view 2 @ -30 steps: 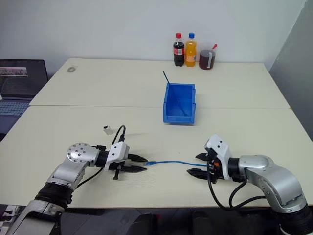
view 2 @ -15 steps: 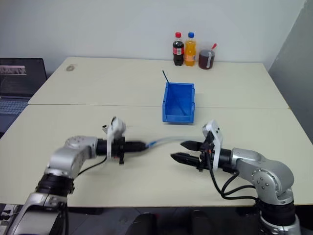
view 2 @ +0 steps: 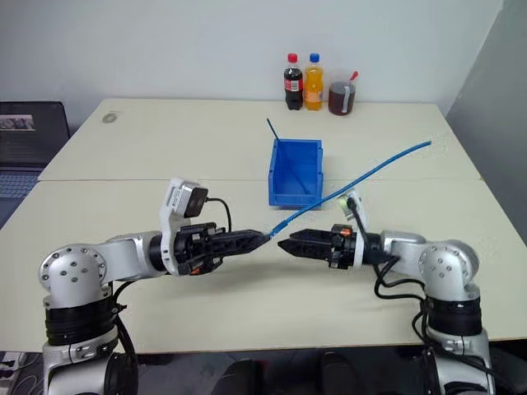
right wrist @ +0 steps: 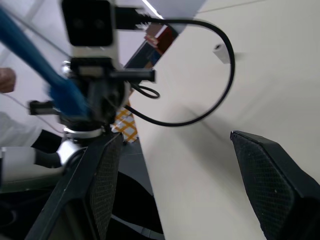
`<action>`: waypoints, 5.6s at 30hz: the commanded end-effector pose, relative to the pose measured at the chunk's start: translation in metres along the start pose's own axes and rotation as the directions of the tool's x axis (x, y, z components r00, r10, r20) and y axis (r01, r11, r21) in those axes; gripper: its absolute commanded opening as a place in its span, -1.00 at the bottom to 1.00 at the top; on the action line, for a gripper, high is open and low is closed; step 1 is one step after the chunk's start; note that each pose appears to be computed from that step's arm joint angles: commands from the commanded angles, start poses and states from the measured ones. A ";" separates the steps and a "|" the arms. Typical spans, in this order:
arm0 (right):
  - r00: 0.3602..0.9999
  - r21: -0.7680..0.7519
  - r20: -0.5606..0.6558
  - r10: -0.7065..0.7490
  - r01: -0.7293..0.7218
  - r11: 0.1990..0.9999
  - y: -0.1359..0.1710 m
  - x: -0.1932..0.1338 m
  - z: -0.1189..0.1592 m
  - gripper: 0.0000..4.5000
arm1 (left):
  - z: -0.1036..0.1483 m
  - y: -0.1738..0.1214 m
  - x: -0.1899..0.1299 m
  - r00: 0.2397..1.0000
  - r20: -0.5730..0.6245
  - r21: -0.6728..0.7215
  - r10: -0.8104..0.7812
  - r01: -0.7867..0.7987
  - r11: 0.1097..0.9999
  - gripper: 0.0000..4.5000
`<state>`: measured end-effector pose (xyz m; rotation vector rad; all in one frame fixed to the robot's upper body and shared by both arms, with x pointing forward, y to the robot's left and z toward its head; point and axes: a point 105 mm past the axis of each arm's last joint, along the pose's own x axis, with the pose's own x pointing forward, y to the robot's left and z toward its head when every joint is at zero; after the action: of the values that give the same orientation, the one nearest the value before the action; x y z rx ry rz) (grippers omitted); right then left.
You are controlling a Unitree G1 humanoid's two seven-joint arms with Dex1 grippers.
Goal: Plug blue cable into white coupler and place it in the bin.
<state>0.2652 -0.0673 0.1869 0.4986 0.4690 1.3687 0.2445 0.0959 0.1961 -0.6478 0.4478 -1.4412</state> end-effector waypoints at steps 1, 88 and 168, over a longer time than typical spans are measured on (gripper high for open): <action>0.987 0.006 -0.028 0.161 -0.160 0.987 0.029 -0.003 0.005 0.61 | 0.004 -0.007 0.000 1.000 0.018 0.023 -0.010 0.009 1.000 -0.90; 0.985 -0.040 0.154 -0.075 0.082 0.996 -0.016 0.008 0.030 -0.89 | 0.009 0.140 -0.157 -0.134 0.494 0.149 0.859 -0.960 -0.236 0.99; 0.897 -0.708 -0.377 -0.230 -0.119 0.696 -0.055 0.042 -0.031 -0.89 | -0.044 0.121 -0.006 0.849 -0.379 0.797 0.369 0.097 0.596 -0.65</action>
<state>0.2970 -0.0328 0.1267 -0.4660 0.2709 1.4558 0.3071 0.0960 0.0799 0.5249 0.2154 -1.4741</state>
